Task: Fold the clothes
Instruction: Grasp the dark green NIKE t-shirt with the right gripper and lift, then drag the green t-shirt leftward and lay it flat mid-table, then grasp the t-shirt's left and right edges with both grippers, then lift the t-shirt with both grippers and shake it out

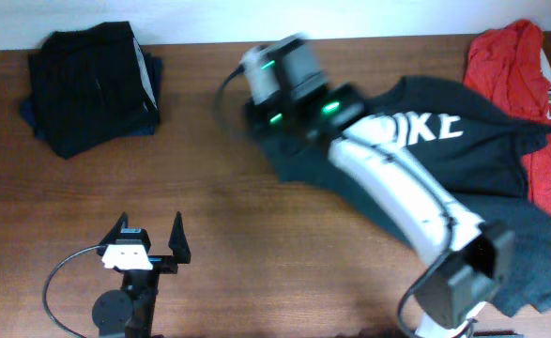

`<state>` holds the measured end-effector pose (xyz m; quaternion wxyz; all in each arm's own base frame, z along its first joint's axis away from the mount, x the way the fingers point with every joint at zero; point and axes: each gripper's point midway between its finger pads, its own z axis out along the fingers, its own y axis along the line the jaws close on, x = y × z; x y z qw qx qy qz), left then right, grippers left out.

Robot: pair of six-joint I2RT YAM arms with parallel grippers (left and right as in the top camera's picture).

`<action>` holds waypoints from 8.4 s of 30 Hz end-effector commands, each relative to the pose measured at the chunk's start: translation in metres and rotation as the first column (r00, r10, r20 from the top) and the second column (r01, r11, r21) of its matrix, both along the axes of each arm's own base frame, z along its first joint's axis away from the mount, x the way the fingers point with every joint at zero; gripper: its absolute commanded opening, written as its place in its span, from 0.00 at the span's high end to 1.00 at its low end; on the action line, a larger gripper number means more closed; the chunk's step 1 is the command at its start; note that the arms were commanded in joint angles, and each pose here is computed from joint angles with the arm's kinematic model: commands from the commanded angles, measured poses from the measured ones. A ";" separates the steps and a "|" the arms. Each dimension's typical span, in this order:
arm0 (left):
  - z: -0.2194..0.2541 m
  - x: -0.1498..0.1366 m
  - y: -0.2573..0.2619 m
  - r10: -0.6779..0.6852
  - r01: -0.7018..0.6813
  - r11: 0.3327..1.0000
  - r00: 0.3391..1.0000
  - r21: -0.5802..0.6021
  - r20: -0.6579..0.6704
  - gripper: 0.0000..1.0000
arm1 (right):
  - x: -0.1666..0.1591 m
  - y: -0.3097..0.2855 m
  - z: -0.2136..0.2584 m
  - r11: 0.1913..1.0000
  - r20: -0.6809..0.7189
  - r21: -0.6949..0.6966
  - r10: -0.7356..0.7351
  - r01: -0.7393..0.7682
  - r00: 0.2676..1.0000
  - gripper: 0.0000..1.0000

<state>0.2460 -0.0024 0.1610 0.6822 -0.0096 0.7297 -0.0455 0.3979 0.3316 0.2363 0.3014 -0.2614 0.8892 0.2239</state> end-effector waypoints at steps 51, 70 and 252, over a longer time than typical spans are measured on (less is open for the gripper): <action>-0.002 0.000 -0.002 -0.012 0.012 1.000 1.000 0.015 -0.001 0.01 | 0.007 0.138 -0.083 0.992 -0.292 0.126 0.050 -0.014 0.955 0.73; -0.002 0.000 -0.002 -0.012 0.012 1.000 1.000 0.015 -0.001 0.01 | -0.074 -0.227 0.102 0.757 -0.109 -0.299 -0.632 0.581 0.767 0.01; -0.044 0.068 -0.012 -0.030 -0.364 0.923 0.252 -0.123 -0.967 0.99 | -0.106 -0.381 -0.058 0.598 -0.504 -0.474 -0.786 0.646 0.358 0.01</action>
